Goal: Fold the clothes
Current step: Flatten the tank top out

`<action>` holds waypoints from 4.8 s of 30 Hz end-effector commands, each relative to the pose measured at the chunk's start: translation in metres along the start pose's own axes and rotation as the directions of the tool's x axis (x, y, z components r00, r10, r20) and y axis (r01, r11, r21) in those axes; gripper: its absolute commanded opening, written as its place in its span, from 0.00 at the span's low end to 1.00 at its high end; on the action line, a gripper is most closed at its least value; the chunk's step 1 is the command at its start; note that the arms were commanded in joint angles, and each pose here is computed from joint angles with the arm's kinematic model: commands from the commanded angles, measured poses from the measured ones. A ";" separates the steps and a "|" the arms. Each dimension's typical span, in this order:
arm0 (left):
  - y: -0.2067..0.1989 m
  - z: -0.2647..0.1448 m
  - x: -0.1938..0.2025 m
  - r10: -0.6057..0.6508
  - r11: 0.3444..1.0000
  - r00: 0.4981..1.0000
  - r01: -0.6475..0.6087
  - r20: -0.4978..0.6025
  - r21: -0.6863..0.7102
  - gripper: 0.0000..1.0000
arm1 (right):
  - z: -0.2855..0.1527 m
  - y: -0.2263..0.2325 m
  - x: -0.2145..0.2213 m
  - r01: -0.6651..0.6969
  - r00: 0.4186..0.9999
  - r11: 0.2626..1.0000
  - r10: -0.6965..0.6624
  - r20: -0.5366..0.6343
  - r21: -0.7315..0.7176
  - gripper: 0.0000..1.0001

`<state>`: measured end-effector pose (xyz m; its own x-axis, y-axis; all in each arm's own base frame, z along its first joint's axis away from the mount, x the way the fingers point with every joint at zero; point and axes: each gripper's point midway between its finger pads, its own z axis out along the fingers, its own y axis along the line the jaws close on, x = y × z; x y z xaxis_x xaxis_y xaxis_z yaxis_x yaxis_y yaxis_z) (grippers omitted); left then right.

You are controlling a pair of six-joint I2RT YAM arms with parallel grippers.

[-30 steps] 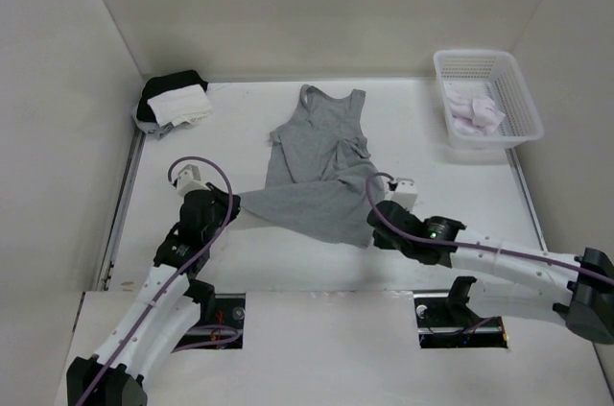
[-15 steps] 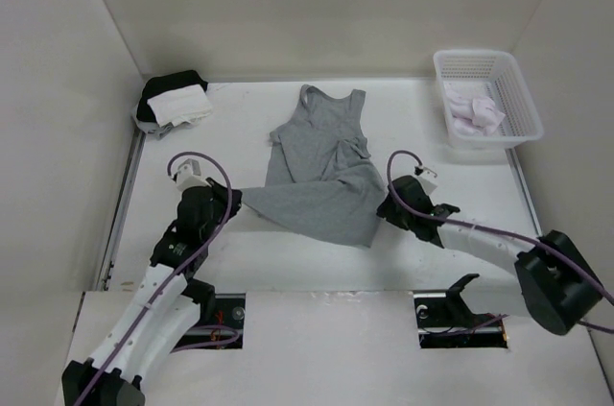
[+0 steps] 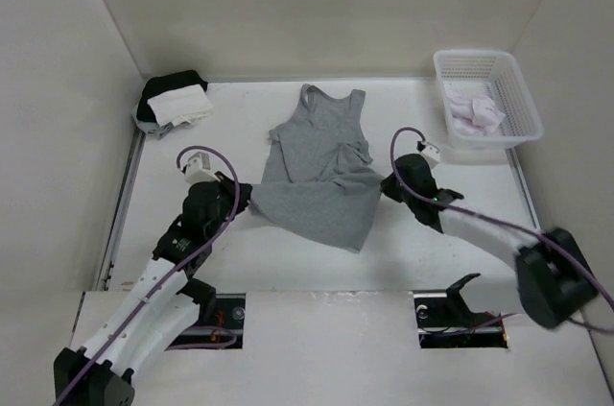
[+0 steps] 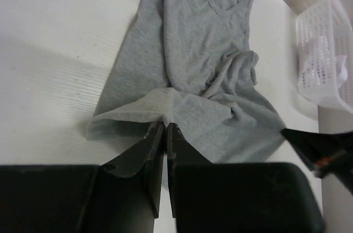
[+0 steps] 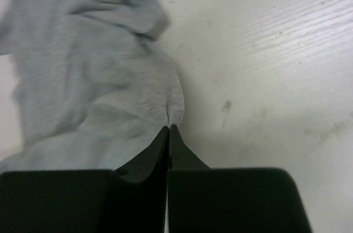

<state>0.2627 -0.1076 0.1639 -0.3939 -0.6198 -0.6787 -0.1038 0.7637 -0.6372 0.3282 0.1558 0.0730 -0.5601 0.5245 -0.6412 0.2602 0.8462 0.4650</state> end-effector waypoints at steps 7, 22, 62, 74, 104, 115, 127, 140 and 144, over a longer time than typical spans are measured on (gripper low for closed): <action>-0.042 0.001 -0.012 -0.030 0.990 0.998 0.023 0.054 0.136 0.03 | -0.162 0.031 -0.044 0.163 0.987 0.984 -0.163 -0.003 -0.067 0.04; 0.034 0.001 -0.032 -0.030 0.994 0.992 0.044 0.126 -0.103 0.04 | -0.037 0.147 -0.017 0.271 0.962 0.931 -0.271 0.035 -0.245 0.55; 0.024 0.012 -0.016 -0.032 0.998 0.996 0.037 0.078 -0.056 0.03 | -0.039 0.022 0.097 0.100 0.960 0.970 -0.153 -0.233 -0.224 0.01; -0.124 -0.106 -0.177 -0.154 0.954 0.879 0.013 0.451 0.301 0.00 | -0.299 0.092 -0.125 0.177 0.944 0.863 -0.013 0.330 -0.473 0.00; -0.182 0.079 -0.368 -0.074 0.990 0.829 -0.005 0.554 0.141 0.01 | -0.188 0.255 -0.360 0.361 0.795 0.848 -0.063 0.603 -0.388 0.00; -0.240 0.003 -0.451 -0.105 0.961 0.735 -0.099 0.670 0.259 0.01 | -0.288 0.267 -0.429 0.373 0.691 0.813 0.078 0.719 -0.447 0.00; -0.200 -0.030 -0.348 -0.066 0.972 0.779 -0.090 0.624 0.215 0.02 | -0.298 0.173 -0.310 0.333 0.769 0.850 0.005 0.639 -0.408 0.00; 0.036 -0.082 -0.056 0.048 0.993 0.967 -0.020 0.249 -0.114 0.02 | -0.227 0.026 0.020 0.066 0.996 0.845 -0.083 -0.009 -0.530 0.00; 0.019 -0.086 -0.026 -0.047 0.997 0.992 0.053 0.115 -0.055 0.02 | -0.242 0.006 0.068 0.044 0.971 0.857 -0.157 -0.178 -0.514 0.00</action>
<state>0.2009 -0.0541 0.2252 -0.1798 -0.6492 -0.7391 -0.0873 0.7589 -0.6453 0.1142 0.1797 0.1891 -0.6715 0.3060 -0.6749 -0.3216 0.7001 0.6375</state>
